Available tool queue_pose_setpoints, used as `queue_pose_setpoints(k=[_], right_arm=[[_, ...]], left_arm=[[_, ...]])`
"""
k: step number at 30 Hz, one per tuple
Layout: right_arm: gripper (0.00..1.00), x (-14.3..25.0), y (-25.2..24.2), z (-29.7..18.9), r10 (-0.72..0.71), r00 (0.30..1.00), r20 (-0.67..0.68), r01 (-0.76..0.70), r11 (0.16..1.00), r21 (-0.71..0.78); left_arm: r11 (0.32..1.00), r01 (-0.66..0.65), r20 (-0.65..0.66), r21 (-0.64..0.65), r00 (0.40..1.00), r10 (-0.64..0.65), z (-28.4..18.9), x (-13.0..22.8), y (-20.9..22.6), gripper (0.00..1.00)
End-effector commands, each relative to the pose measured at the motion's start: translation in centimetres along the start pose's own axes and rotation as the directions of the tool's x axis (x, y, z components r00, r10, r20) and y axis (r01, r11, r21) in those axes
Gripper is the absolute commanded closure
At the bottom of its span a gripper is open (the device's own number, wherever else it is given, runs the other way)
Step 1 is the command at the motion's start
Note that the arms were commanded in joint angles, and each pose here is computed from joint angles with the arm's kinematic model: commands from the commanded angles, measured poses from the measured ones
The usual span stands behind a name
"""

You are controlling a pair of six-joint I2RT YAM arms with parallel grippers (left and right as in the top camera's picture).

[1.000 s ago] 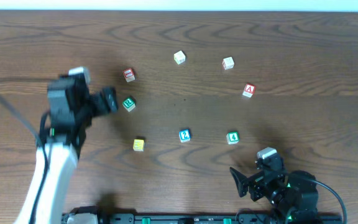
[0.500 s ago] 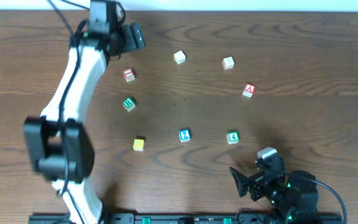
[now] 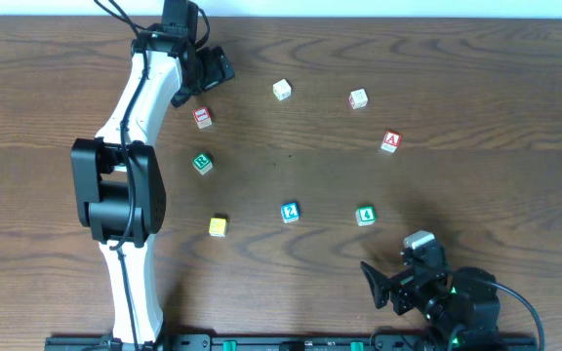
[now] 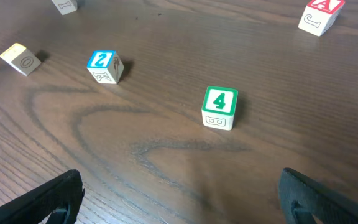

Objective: Spell out Ai2
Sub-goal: 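Reach the left gripper to the red 'I' block and grasp it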

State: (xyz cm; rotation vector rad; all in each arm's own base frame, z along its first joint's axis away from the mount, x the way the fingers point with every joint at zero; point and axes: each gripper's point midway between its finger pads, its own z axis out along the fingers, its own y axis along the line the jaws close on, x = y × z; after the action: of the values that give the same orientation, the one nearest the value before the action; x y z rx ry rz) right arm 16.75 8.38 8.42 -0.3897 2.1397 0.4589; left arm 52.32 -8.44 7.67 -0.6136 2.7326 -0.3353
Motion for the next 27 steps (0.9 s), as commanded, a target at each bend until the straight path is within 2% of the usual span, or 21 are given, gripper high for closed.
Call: queue_pose_setpoints(k=[1, 11, 14, 18, 21, 22, 27], right_arm=[[0.01, 0.1, 0.0, 0.0, 0.018, 1.000, 0.001, -0.018, 1.000, -0.003], [0.01, 0.1, 0.0, 0.0, 0.018, 1.000, 0.001, -0.018, 1.000, -0.003], [0.01, 0.1, 0.0, 0.0, 0.018, 1.000, 0.001, -0.018, 1.000, -0.003], [0.01, 0.1, 0.0, 0.0, 0.018, 1.000, 0.001, -0.018, 1.000, -0.003], [0.00, 0.1, 0.0, 0.0, 0.018, 1.000, 0.001, -0.018, 1.000, -0.003], [0.01, 0.1, 0.0, 0.0, 0.018, 1.000, 0.001, -0.018, 1.000, -0.003], [0.01, 0.1, 0.0, 0.0, 0.018, 1.000, 0.001, -0.018, 1.000, -0.003]], left_arm=[[0.993, 0.052, -0.008, -0.107, 0.999, -0.053, 0.4, 0.4, 2.0, 0.05], [0.966, 0.163, -0.070, -0.202, 0.981, -0.180, 1.5, 2.7, 3.9, 0.05], [0.964, 0.152, -0.102, -0.217, 0.979, -0.177, 2.7, 3.7, 3.9, 0.05], [0.959, 0.134, -0.074, -0.250, 0.985, -0.157, 2.9, 3.5, 4.3, 0.04], [0.960, 0.116, -0.082, -0.256, 0.987, -0.141, 2.9, 3.7, 4.5, 0.00], [0.959, 0.116, -0.085, -0.258, 0.986, -0.142, 2.9, 3.7, 4.5, 0.05], [0.960, 0.102, -0.100, -0.262, 0.986, -0.132, 3.5, 4.4, 4.2, 0.10]])
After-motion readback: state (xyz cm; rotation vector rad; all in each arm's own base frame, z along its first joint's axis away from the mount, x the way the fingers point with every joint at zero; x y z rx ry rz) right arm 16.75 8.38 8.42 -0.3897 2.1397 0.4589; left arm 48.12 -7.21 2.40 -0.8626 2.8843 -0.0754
